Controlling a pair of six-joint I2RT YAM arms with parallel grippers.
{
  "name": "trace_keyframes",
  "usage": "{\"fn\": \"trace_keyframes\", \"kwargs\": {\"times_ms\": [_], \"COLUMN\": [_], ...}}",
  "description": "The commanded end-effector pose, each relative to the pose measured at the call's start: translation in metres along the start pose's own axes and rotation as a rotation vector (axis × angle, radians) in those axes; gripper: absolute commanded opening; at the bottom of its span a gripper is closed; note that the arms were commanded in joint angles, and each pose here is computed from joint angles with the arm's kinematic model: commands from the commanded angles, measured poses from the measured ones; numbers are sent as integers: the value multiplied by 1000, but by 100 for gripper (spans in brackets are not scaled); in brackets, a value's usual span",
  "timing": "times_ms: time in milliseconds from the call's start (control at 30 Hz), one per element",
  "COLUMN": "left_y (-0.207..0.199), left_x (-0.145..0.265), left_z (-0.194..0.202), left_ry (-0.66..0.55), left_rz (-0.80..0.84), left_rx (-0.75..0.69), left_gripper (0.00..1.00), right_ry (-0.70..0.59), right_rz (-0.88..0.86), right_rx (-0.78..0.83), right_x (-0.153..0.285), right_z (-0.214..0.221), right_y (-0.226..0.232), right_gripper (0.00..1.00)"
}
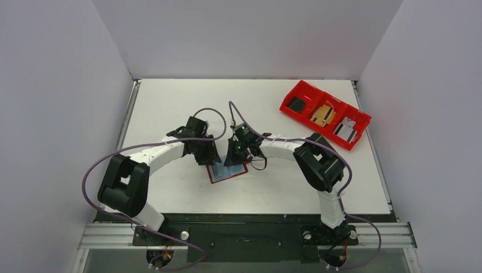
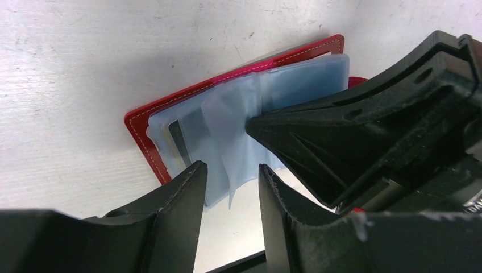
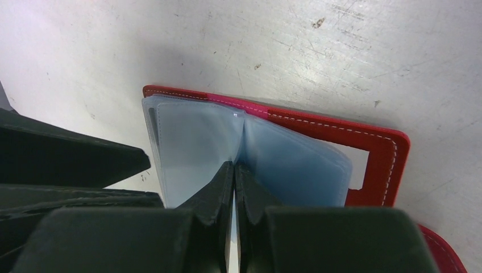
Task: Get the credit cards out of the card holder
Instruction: Remove the credit card from the card holder.
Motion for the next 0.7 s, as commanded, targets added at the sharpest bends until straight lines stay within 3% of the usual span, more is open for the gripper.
{"fn": "trace_keyframes", "kwargs": {"times_ms": [0,200,333,400,500,667], "left_y": [-11,-13,-12,-13,-14,-20], "left_x": [-8,-18,-21,-20,-19,-11], "left_z": [-7,-5,-6,-7,-9,-14], "left_ry": [-27,0,2,-1,-5,-26], "left_rz": [48,61,50,43,42,58], "left_rx": [-7,-13,-9,-11,-12,-25], "left_gripper": [36,21,2,0,0,0], "right_ry": [24,13,-10,-27,-47,-116], "right_rz": [134,120,83,64,43,-4], "right_rx": [-17,-17,-15,-11,-5,8], "right_x": [-16,-13,-5,1,11,42], "right_z": [14,9,-4,-12,-22,-39], "right_y": [-34,-32,-21,-14,-2,22], "right_gripper": [0,0,0,1,9,30]}}
Point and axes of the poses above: each gripper's point midway between its finger pads, its own x axis back along the fingers, its own y axis along the line the jaws close on, z = x × y, the point moved 9 cm from there along x, back along the fingers, and after that the axes turned 2 degrees about -x, right-handed, at the moved point
